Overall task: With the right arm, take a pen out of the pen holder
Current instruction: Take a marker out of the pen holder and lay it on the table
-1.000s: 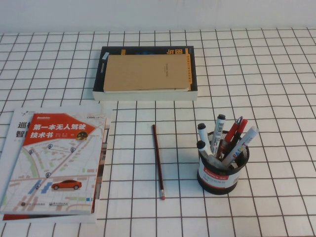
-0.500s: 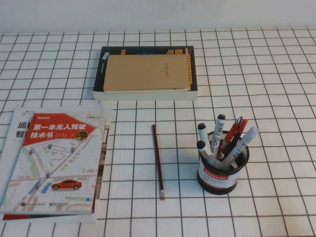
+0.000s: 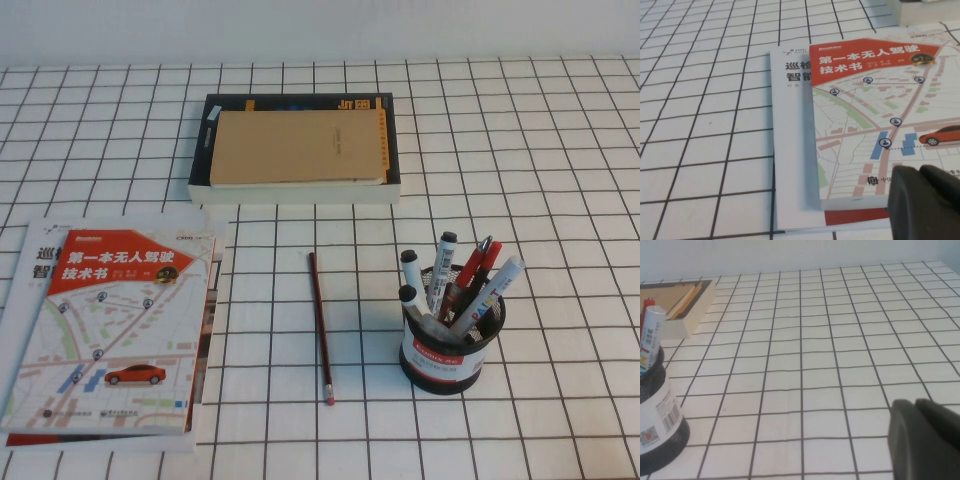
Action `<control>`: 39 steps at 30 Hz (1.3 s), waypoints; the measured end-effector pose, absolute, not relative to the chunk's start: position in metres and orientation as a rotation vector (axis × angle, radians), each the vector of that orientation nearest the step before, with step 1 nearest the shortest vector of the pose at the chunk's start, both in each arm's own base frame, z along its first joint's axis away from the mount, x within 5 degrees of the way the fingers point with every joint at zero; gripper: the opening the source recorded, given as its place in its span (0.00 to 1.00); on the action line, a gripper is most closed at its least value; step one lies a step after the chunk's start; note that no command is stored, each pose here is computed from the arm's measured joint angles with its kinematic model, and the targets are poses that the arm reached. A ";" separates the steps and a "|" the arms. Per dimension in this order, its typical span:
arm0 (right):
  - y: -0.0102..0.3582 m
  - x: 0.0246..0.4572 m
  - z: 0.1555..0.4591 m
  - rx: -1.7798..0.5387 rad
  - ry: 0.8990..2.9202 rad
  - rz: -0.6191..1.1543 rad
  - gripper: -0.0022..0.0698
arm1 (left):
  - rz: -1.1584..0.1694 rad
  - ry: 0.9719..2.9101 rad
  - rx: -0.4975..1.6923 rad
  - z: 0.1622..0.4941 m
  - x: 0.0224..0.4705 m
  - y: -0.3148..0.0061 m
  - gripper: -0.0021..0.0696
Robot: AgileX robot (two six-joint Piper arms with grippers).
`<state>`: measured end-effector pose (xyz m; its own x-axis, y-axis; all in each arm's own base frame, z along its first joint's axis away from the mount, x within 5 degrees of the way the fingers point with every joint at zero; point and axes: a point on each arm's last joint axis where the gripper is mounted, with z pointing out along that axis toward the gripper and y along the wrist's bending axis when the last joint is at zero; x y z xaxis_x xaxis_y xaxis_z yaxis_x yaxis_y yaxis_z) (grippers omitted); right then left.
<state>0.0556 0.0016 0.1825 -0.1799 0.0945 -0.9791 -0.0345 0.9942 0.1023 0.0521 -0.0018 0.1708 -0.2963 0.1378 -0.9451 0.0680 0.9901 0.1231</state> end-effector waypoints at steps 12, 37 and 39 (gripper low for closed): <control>0.007 0.054 0.176 -0.048 1.826 0.126 0.01 | 0.069 1.873 0.149 0.171 0.052 -0.002 0.02; 0.008 0.053 0.174 -0.052 1.844 0.146 0.01 | 0.069 1.873 0.149 0.171 0.052 -0.002 0.02; 0.008 0.053 0.174 -0.052 1.844 0.146 0.01 | 0.069 1.873 0.149 0.171 0.052 -0.002 0.02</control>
